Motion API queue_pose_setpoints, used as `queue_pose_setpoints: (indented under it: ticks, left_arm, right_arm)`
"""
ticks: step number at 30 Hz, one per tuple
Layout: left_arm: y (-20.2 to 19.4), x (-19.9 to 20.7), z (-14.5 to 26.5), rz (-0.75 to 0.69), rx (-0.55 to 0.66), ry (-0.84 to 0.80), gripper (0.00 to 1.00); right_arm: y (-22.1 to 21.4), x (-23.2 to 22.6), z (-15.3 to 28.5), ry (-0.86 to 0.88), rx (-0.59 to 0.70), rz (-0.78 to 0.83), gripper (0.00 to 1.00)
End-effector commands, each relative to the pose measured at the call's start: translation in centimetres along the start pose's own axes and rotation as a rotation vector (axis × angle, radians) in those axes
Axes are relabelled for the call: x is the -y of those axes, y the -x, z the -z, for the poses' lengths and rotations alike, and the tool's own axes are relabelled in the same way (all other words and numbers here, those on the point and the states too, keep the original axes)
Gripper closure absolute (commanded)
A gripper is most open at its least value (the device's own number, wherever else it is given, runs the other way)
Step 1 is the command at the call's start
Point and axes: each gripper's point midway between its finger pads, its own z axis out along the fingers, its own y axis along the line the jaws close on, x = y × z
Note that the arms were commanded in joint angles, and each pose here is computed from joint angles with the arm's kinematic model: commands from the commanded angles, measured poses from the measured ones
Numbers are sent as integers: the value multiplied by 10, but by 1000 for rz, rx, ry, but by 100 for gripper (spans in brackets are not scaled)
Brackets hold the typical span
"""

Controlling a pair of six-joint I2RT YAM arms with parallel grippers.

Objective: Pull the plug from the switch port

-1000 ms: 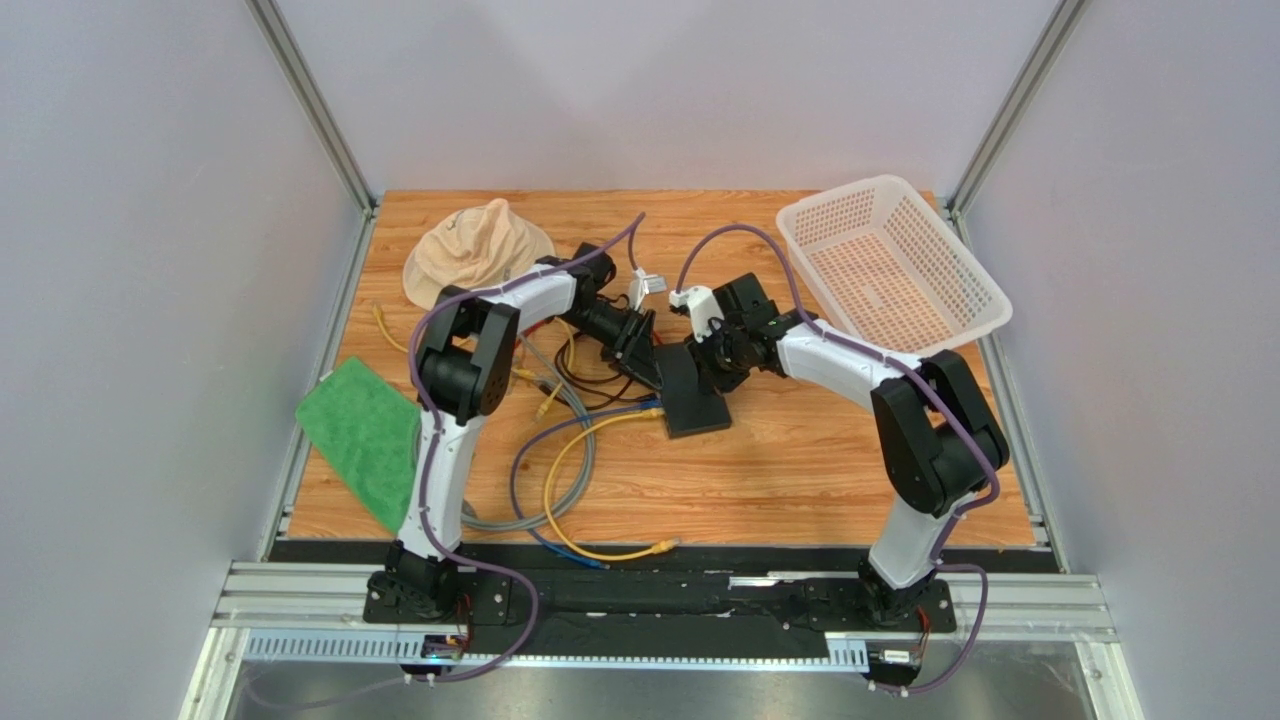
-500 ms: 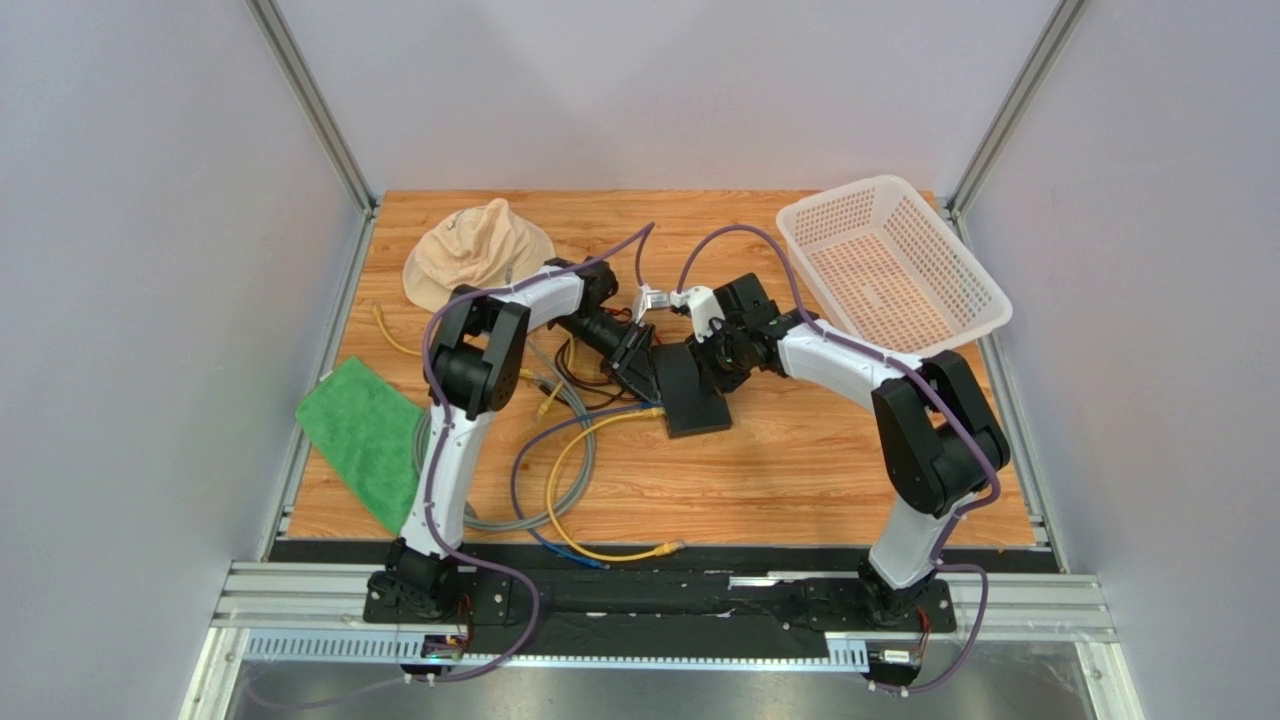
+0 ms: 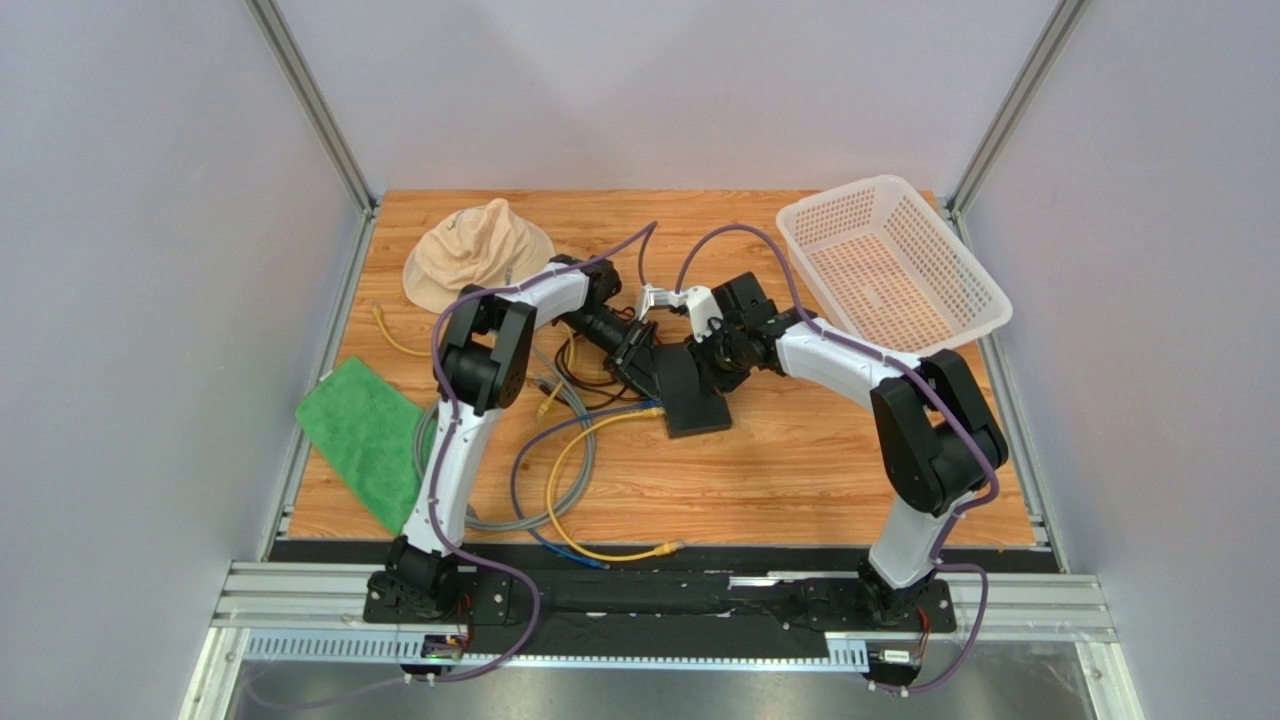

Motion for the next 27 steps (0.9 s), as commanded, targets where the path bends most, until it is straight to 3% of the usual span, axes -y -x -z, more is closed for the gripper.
queue_pose_setpoints:
  ticks: [1, 7, 13, 21, 27]
  left_arm:
    - [15, 4, 0, -10, 33, -30, 60]
    - [16, 4, -1, -9, 36, -36, 72]
    - [16, 4, -1, -8, 37, -50, 100]
    - [19, 4, -2, 0, 43, -62, 100]
    - [20, 4, -3, 9, 46, -78, 100]
  right_arm:
    - [-42, -6, -10, 13, -148, -1, 100]
    - [-42, -7, -10, 11, -149, 8, 100]
    - [-41, -8, -11, 12, -152, 15, 100]
    - [20, -28, 7, 72, -4, 69, 100]
    - [28, -46, 1, 146, -11, 84, 100]
